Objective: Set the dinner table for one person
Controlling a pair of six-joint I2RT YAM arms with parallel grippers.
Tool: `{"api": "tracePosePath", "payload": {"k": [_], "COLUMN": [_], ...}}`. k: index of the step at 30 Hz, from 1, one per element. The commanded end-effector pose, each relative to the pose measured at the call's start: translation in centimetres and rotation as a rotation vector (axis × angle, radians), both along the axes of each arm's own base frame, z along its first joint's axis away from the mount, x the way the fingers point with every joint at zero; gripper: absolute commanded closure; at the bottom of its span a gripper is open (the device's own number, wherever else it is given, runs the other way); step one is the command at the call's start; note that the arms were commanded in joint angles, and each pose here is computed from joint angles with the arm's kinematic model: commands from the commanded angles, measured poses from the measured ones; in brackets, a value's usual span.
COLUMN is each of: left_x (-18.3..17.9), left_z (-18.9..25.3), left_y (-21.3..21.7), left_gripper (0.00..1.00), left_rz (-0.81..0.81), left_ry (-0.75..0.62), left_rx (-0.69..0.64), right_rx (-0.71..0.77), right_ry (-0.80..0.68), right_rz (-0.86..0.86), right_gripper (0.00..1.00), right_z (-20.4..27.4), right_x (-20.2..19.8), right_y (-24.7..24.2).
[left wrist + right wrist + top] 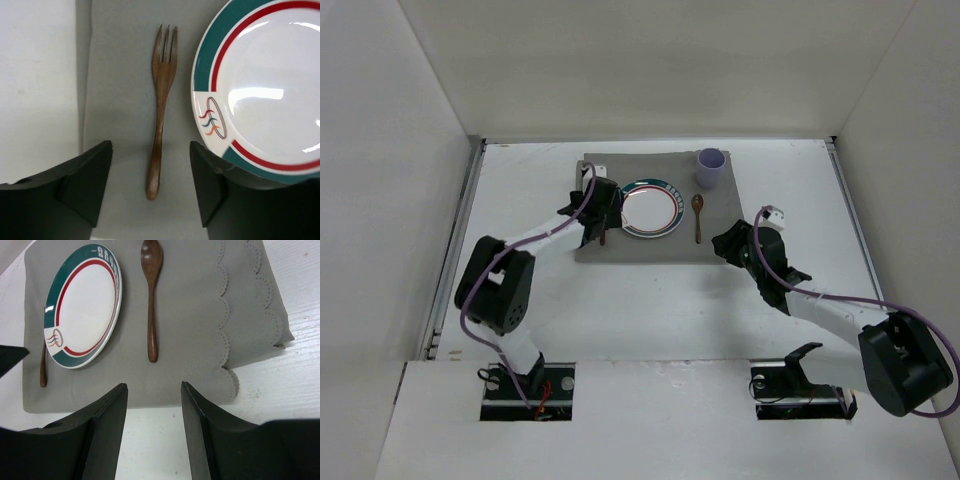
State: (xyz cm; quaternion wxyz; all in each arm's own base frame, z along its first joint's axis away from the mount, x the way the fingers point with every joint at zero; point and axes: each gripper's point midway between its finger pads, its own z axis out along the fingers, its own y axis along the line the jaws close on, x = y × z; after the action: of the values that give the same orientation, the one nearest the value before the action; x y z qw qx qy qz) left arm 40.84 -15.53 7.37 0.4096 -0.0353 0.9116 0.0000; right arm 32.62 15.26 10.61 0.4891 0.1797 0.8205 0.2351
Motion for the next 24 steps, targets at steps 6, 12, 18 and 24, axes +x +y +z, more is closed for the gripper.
{"api": "tracePosePath", "payload": {"k": [6,12,18,24], "left_x": [-3.6,-8.8,-13.5,-15.6], "left_z": [7.5,7.5,2.3,-1.1], "left_y": [3.7,11.7,18.1,20.4], "left_gripper": [0.0,0.0,0.0,0.0], "left_rz": [0.165,0.454,0.717,0.841], "left_ry": [-0.246,-0.393,-0.338,-0.234], "left_rx": [-0.148,-0.247,-0.321,-0.333], "right_rx": [0.029,0.094,0.108,0.091], "right_ry": [-0.131,-0.245,-0.269,-0.21], "right_rz": [-0.079,-0.296,-0.378,-0.365], "right_gripper": [0.46,0.44,0.42,0.42], "right_z": [3.8,5.9,6.0,4.4], "right_x": [0.9,-0.4,-0.9,-0.1], "right_y": [-1.2,-6.8,-8.8,-8.2]}}
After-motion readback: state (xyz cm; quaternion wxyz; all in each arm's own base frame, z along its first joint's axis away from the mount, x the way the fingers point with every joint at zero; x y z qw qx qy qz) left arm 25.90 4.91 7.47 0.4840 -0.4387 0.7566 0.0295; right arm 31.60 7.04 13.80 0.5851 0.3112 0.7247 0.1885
